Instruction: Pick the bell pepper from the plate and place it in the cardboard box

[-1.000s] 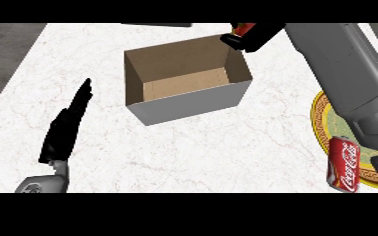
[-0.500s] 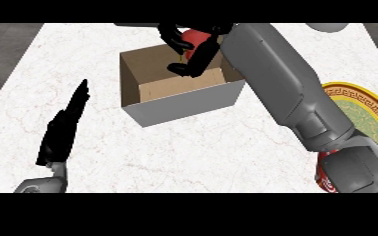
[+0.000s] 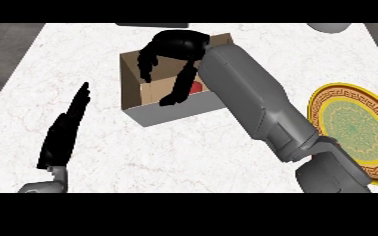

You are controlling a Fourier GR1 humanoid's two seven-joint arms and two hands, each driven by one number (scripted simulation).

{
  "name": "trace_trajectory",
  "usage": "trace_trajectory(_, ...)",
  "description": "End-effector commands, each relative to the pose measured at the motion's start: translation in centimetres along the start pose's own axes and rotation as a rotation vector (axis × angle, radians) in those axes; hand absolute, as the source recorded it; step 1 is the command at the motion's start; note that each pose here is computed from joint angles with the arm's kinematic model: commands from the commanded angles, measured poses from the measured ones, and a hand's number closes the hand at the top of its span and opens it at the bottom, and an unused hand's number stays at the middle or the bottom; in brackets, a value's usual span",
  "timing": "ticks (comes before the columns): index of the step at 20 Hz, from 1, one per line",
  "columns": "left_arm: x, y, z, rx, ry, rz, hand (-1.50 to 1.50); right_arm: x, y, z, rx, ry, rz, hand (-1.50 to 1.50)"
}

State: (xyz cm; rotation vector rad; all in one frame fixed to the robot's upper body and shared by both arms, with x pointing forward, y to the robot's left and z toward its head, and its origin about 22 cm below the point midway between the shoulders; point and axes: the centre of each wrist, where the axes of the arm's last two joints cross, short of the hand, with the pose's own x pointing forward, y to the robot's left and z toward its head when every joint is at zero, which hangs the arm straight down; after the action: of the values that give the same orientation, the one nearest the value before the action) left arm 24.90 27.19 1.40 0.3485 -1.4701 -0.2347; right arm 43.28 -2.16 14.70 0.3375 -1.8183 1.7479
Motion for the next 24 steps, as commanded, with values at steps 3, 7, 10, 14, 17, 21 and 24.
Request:
trace_trajectory(3, 1.7, 1.7, -0.3, -0.011, -0.02, 0.0, 0.0, -0.4, 0.7, -0.4, -0.013, -0.012, -0.091, -1.5)
trace_trajectory(7, 0.6, -0.7, -0.3, -0.044, -0.024, -0.003, 0.0, -1.6, 2.3, 0.8, -0.169, -0.026, -0.285, -1.5)
trace_trajectory(10, 0.1, -0.6, -0.4, -0.023, -0.006, -0.003, 0.0, -1.8, 0.8, 1.2, -0.292, -0.021, -0.414, -1.5)
trace_trajectory(14, 1.1, -0.4, -0.4, -0.022, -0.031, -0.009, 0.0, -2.1, -0.8, 1.7, -0.379, -0.05, -0.573, -1.5)
trace_trajectory(17, 1.2, -0.4, 0.0, -0.022, -0.023, 0.003, 0.0, -2.9, -2.4, 3.6, -0.453, -0.038, -0.689, -1.5)
trace_trajectory(21, 0.4, -0.6, -0.2, -0.015, -0.015, -0.001, 0.0, -3.9, -5.4, 7.5, -0.577, 0.054, -0.696, -1.5)
trace_trajectory(24, 1.1, -1.5, -0.7, -0.054, -0.051, 0.014, 0.0, -4.4, -7.7, 11.5, -0.645, 0.076, -0.679, -1.5)
